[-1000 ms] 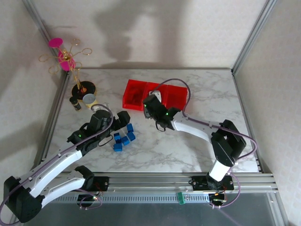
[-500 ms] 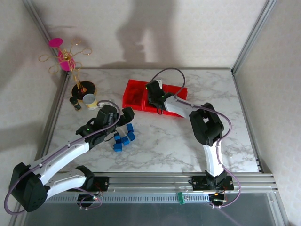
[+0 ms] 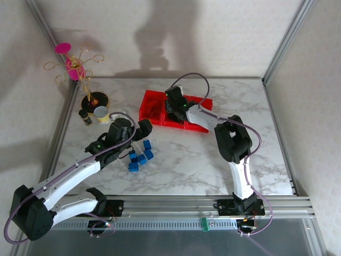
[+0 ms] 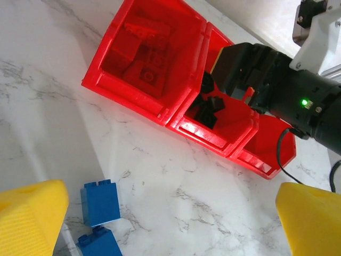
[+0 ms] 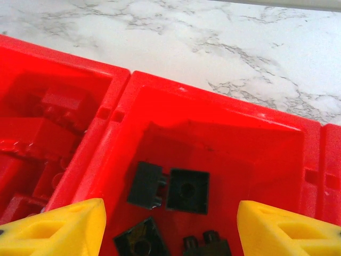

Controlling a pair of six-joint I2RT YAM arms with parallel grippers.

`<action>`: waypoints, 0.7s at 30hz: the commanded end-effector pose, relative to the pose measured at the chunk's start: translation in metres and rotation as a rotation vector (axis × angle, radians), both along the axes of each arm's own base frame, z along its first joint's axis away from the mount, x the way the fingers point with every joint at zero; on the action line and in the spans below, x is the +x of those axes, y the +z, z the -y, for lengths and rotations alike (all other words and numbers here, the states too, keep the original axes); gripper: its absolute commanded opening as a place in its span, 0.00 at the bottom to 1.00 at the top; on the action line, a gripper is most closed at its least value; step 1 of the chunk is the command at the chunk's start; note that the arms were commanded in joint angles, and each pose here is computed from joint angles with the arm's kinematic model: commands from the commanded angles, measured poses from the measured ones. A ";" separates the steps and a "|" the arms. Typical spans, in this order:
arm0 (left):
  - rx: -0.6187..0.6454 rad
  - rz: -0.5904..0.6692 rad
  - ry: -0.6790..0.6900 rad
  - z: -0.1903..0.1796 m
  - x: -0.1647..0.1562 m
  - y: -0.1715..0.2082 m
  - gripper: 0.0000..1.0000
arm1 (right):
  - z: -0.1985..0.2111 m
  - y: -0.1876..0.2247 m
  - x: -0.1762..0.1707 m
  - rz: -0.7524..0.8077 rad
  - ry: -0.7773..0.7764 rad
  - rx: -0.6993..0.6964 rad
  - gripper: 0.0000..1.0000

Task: Sort the legos into containers by color
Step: Place the lego in the container, then pick up the lego from the center of the table.

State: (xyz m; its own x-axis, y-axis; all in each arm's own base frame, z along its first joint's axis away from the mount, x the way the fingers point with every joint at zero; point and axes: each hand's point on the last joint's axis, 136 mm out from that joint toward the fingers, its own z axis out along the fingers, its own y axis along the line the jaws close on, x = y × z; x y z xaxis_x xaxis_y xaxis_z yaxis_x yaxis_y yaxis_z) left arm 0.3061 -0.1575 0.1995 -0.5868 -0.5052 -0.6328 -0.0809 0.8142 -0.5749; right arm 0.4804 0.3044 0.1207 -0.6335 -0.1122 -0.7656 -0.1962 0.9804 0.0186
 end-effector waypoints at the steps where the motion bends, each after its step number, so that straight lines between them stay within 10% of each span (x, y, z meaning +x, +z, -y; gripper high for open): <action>1: -0.002 0.060 0.015 -0.008 0.000 0.020 1.00 | -0.017 0.047 -0.028 0.058 0.060 0.058 0.68; 21: 0.032 0.000 0.079 -0.050 -0.051 0.009 1.00 | -0.074 0.009 -0.216 -0.152 0.313 0.144 0.80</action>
State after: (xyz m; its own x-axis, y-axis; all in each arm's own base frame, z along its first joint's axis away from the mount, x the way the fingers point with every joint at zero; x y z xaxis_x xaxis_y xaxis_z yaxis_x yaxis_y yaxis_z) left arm 0.2647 -0.1242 0.2279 -0.5321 -0.5327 -0.6581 -0.0668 0.8012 -0.5946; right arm 0.2884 0.3700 0.1275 -0.6762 -0.2299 -0.6999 -0.4584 0.8751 0.1554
